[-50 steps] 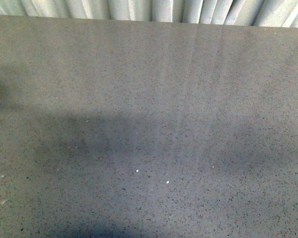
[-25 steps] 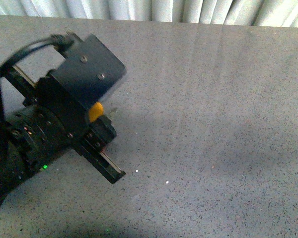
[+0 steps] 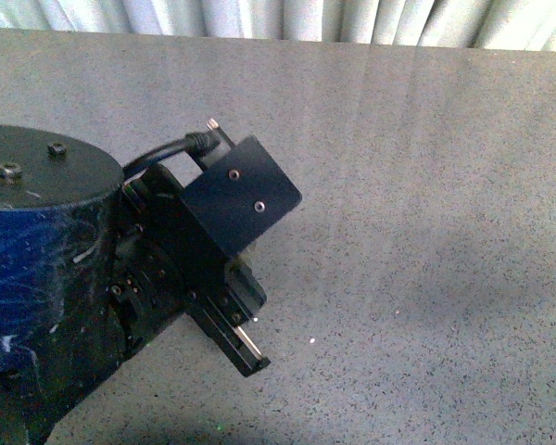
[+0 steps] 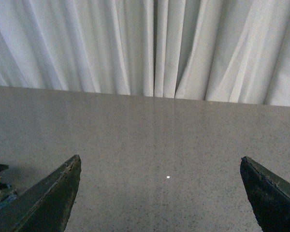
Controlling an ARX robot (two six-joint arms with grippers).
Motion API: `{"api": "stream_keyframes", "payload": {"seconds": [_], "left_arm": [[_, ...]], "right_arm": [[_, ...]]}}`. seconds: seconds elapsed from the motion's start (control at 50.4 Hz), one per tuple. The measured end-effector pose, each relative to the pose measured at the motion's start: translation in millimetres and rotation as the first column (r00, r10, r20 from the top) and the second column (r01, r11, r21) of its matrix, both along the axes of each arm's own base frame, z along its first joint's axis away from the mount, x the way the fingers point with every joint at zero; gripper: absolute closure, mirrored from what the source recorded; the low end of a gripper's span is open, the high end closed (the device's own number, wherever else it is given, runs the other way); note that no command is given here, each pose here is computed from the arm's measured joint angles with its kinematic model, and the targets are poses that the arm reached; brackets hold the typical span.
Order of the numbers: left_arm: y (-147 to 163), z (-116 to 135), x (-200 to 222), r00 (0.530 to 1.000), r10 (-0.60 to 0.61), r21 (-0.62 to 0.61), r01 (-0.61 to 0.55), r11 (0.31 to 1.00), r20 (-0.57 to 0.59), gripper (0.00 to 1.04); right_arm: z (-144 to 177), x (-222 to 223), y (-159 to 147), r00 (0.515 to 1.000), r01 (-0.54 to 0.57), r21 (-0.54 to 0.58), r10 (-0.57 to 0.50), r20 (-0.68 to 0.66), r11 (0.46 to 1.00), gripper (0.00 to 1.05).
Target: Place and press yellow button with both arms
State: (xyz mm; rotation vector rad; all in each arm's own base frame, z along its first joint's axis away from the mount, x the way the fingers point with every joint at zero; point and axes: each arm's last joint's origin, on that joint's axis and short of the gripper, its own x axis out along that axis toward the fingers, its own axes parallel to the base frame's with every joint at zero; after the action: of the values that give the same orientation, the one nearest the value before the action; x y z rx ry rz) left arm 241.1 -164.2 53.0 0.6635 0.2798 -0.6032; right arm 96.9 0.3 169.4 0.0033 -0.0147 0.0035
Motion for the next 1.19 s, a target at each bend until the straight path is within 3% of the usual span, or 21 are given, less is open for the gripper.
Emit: {"api": "stream_keyframes", "payload": {"seconds": [0.159,0.298,0.536,0.754,0.973,1.012,1.072,1.092,1.131,1.191], "left_arm": [[-0.4,-1.7,-4.7,1.000,-0.006,-0.019,0.005,1.000,-0.029,0.27],[1.4,5.1,-7.2,0.999,0.004,-0.051,-0.006,0.999,-0.036,0.08],[13.8,22.8,-9.1,0.997,0.025,-0.130,-0.034,0.991,-0.070,0.09],[50.3,47.5,-8.1,0.984,0.055,-0.258,-0.098,0.961,-0.169,0.09],[111.9,100.6,5.2,0.957,0.132,-0.521,-0.253,0.815,-0.259,0.09],[121.6,105.0,9.5,0.949,0.257,-0.534,-0.316,0.784,-0.185,0.14],[137.6,107.3,11.6,0.899,0.432,-0.567,-0.392,0.724,-0.070,0.23],[148.3,108.0,7.3,0.855,0.518,-0.597,-0.422,0.682,-0.012,0.28],[159.5,108.5,-1.1,0.811,0.585,-0.625,-0.441,0.644,0.031,0.37],[164.8,108.9,-15.2,0.789,0.613,-0.638,-0.449,0.626,0.045,0.50]], "right_arm": [[0.0,0.0,0.0,1.000,0.000,0.000,0.000,0.000,1.000,0.09],[0.0,0.0,0.0,1.000,0.000,0.000,0.000,0.000,1.000,0.09],[0.0,0.0,0.0,1.000,0.000,0.000,0.000,0.000,1.000,0.09],[0.0,0.0,0.0,1.000,0.000,0.000,0.000,0.000,1.000,0.09],[0.0,0.0,0.0,1.000,0.000,0.000,0.000,0.000,1.000,0.09],[-1.1,0.6,0.0,0.997,-0.034,0.027,0.036,-0.072,0.999,0.09],[0.3,1.4,-0.6,0.950,-0.070,0.116,0.102,-0.295,0.991,0.09],[1.6,3.1,-0.9,0.897,-0.065,0.179,0.136,-0.420,0.982,0.09],[2.7,7.6,-2.0,0.821,-0.022,0.223,0.145,-0.552,0.975,0.09],[7.3,18.0,-4.5,0.791,-0.005,0.237,0.149,-0.593,0.971,0.09]]}}
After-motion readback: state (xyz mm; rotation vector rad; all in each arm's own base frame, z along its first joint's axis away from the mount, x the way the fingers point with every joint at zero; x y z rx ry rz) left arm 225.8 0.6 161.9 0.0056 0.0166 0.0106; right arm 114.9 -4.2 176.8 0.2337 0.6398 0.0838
